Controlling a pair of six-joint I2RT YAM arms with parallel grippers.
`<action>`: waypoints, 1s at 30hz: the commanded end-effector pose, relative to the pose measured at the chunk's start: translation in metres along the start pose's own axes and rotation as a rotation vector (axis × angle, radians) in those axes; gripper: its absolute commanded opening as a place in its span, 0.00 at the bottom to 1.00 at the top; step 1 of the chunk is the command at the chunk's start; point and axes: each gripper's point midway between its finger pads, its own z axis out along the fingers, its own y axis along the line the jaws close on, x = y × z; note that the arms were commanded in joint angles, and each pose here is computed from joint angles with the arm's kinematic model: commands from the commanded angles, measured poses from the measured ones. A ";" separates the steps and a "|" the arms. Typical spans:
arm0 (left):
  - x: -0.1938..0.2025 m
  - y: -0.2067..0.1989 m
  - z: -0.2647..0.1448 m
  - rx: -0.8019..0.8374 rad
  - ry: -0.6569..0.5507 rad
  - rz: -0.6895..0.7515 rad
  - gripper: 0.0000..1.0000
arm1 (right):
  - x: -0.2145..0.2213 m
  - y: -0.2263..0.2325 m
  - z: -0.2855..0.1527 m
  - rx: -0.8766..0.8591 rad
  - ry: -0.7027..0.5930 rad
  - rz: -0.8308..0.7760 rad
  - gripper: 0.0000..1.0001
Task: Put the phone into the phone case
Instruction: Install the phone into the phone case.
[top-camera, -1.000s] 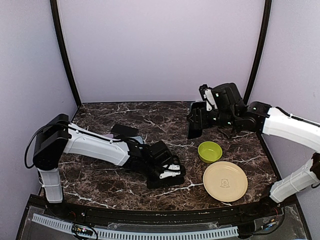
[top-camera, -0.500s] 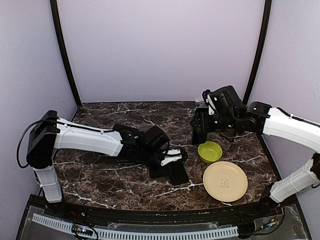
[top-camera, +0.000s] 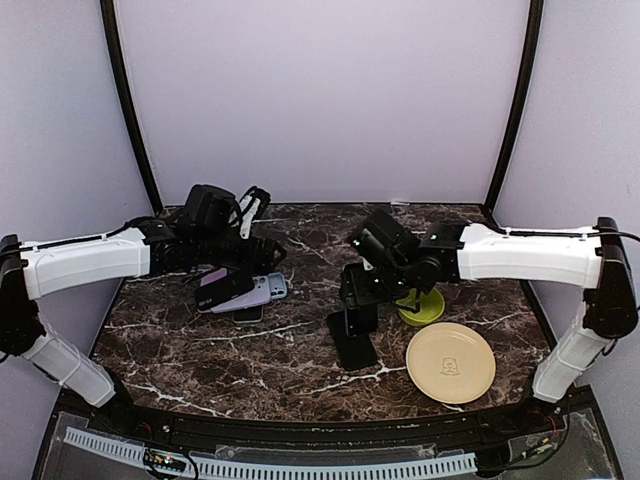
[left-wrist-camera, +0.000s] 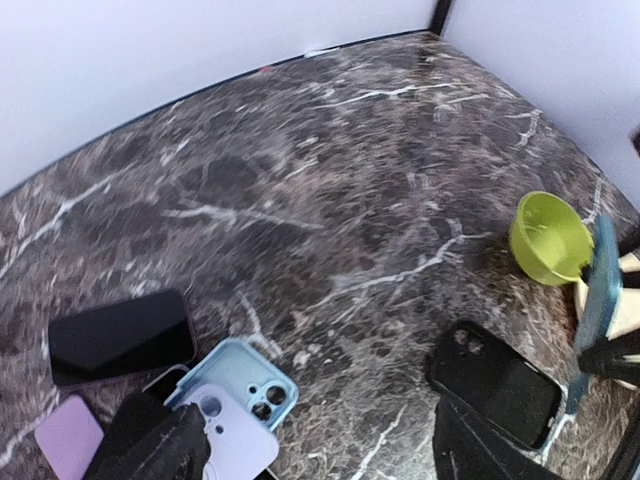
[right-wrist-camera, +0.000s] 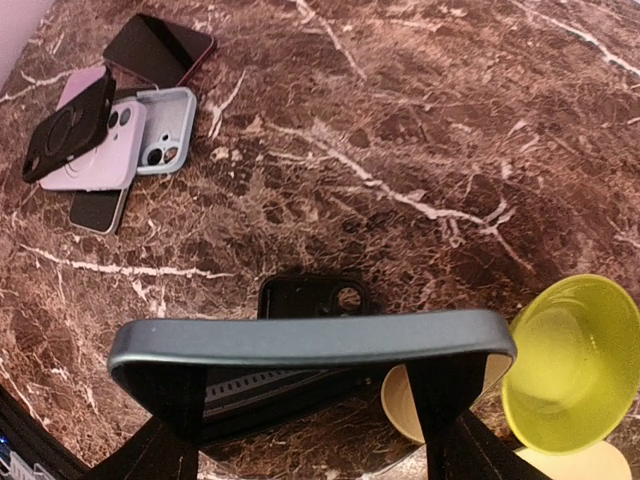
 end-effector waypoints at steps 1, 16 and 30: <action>0.009 0.024 0.002 -0.076 -0.005 -0.137 0.84 | 0.000 0.031 0.008 -0.039 0.011 0.020 0.14; 0.014 0.027 0.008 -0.096 0.052 -0.144 0.96 | 0.040 0.033 0.042 0.082 0.147 -0.077 0.13; 0.015 0.023 0.009 -0.071 0.057 -0.143 0.96 | 0.054 0.025 0.055 0.138 0.194 -0.120 0.12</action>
